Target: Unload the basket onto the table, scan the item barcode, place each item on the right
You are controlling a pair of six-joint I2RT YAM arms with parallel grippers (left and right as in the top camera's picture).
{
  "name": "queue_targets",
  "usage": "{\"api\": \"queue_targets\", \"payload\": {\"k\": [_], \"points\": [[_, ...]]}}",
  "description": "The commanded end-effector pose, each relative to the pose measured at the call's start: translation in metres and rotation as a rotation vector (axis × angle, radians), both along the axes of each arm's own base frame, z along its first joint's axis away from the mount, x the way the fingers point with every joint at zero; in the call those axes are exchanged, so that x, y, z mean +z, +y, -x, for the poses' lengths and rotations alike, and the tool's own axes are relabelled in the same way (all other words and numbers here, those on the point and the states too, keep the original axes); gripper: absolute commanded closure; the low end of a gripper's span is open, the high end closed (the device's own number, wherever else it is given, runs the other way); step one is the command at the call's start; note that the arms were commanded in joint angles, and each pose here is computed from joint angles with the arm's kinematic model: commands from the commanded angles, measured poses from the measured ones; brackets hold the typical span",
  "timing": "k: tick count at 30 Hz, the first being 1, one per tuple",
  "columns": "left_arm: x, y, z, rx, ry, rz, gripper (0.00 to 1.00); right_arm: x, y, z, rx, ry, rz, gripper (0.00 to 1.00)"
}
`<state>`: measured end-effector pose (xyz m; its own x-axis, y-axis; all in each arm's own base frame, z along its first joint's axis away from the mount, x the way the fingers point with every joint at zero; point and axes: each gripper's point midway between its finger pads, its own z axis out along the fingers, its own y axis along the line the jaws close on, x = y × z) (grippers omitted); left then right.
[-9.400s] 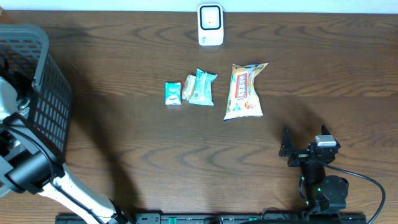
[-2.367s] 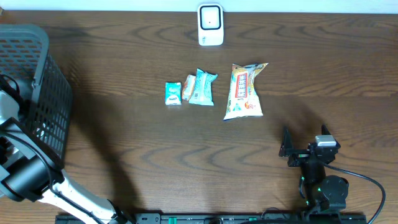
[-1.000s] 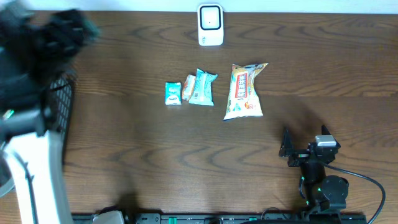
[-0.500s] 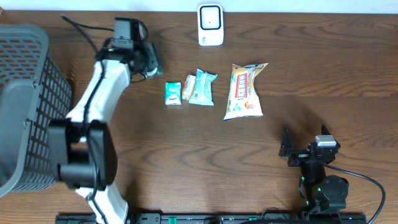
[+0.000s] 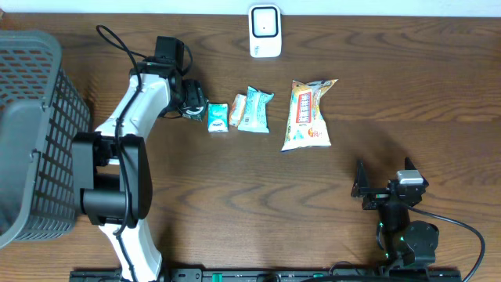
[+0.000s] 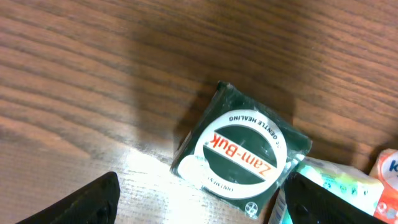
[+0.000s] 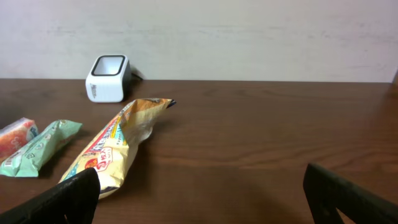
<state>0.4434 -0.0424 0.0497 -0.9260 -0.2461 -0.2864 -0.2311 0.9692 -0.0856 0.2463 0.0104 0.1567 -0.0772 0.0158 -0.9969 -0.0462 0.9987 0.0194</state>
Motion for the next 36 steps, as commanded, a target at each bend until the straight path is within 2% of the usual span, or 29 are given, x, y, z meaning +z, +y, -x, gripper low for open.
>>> {"api": "queue_targets", "payload": {"k": [1,4,5,6,9,11,14,18,24,36], "points": [[0.068,0.005,0.000,-0.008,-0.140,-0.017,0.16,-0.001,0.001,0.000,0.000,0.005,-0.010,0.01],[0.121,0.006,0.013,-0.006,-0.235,-0.008,0.13,-0.002,0.001,0.000,0.000,0.005,-0.010,0.01],[0.143,0.007,0.023,-0.005,-0.270,-0.005,0.10,-0.002,0.001,0.000,0.000,0.005,-0.010,0.01],[0.162,0.008,0.035,-0.004,-0.298,-0.002,0.03,-0.002,0.001,0.000,0.000,0.005,-0.010,0.01],[0.200,0.012,0.067,-0.004,-0.346,0.003,0.02,-0.002,0.001,0.000,0.000,0.005,-0.010,0.01],[0.214,0.013,0.085,-0.003,-0.361,0.004,0.02,-0.002,0.001,0.000,0.000,0.005,-0.010,0.01],[0.222,0.017,0.136,-0.001,-0.293,0.008,0.02,-0.002,0.001,0.000,0.000,0.005,-0.010,0.01],[0.219,0.020,0.166,0.049,-0.218,0.023,0.02,-0.002,0.001,0.000,0.000,0.005,-0.010,0.01],[0.203,0.024,0.196,0.066,-0.075,0.010,0.02,-0.002,0.001,0.000,0.000,0.005,-0.010,0.01],[0.202,0.024,0.199,0.066,-0.065,0.008,0.02,-0.002,0.001,0.000,0.000,0.005,-0.010,0.01]]}}
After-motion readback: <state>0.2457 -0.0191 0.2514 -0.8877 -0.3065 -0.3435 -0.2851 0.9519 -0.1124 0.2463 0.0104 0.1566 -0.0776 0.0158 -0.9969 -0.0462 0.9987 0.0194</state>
